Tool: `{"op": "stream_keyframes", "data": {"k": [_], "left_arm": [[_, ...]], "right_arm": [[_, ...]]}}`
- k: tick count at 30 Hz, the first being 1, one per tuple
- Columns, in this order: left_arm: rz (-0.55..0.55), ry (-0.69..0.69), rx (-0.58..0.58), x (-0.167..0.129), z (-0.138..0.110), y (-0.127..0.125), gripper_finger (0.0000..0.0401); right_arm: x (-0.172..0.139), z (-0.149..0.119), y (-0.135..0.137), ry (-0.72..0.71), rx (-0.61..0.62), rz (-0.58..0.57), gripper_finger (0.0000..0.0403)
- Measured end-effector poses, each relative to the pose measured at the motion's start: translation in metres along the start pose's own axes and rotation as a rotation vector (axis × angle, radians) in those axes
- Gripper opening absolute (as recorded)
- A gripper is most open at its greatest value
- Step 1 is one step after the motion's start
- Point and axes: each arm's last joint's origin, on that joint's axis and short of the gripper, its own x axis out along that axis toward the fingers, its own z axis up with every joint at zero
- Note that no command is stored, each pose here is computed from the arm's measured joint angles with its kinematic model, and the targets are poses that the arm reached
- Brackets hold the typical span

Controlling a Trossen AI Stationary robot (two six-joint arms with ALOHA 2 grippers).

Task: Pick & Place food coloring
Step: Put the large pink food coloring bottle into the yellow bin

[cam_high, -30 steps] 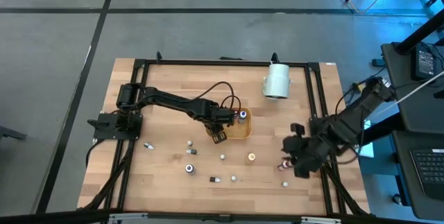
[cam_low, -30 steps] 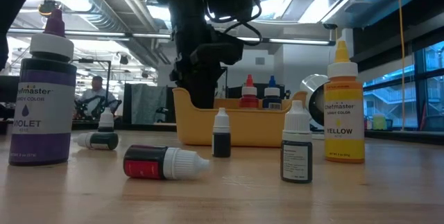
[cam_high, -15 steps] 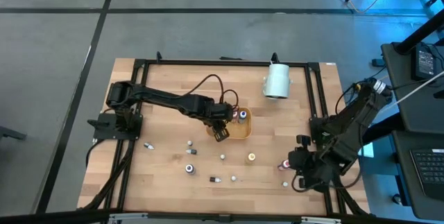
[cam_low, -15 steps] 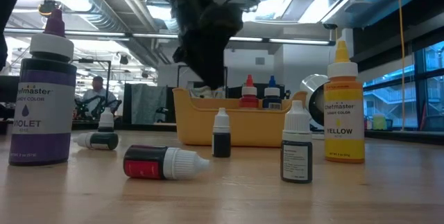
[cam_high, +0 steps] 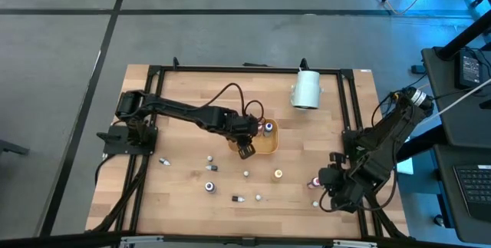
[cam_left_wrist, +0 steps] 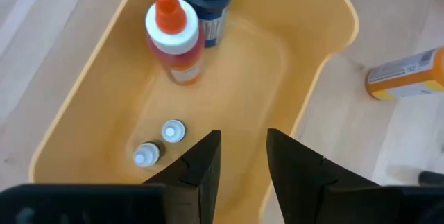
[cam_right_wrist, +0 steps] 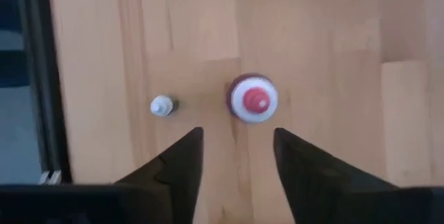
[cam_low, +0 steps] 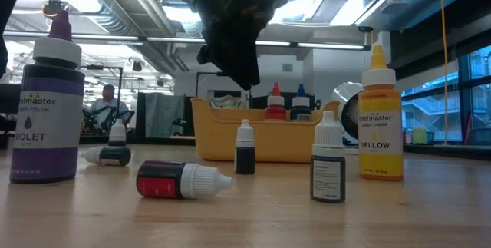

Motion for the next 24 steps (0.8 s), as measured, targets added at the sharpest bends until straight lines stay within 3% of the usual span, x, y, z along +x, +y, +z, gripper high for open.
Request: {"op": "stream_keyframes", "data": {"k": [5, 10, 13, 18, 24], "left_arm": [[-0.007, -0.018, 0.034, -0.007, 0.001, 0.0, 0.0113], [-0.019, -0.099, 0.024, -0.031, 0.006, 0.0, 0.0115], [-0.022, -0.165, 0.03, -0.045, 0.007, -0.005, 0.0113], [0.069, -0.291, 0.041, -0.067, 0.003, -0.015, 0.0113], [0.074, -0.33, 0.051, -0.077, -0.001, -0.023, 0.0118]], "right_arm": [[0.0, 0.003, -0.001, -0.087, 0.044, -0.05, 0.0255], [0.005, 0.002, -0.002, -0.088, 0.022, -0.054, 0.0287], [0.019, -0.001, -0.003, -0.06, 0.037, -0.021, 0.0286], [0.037, -0.003, -0.004, -0.09, 0.063, 0.028, 0.0269], [0.048, -0.007, -0.013, -0.064, 0.071, -0.006, 0.022]]}}
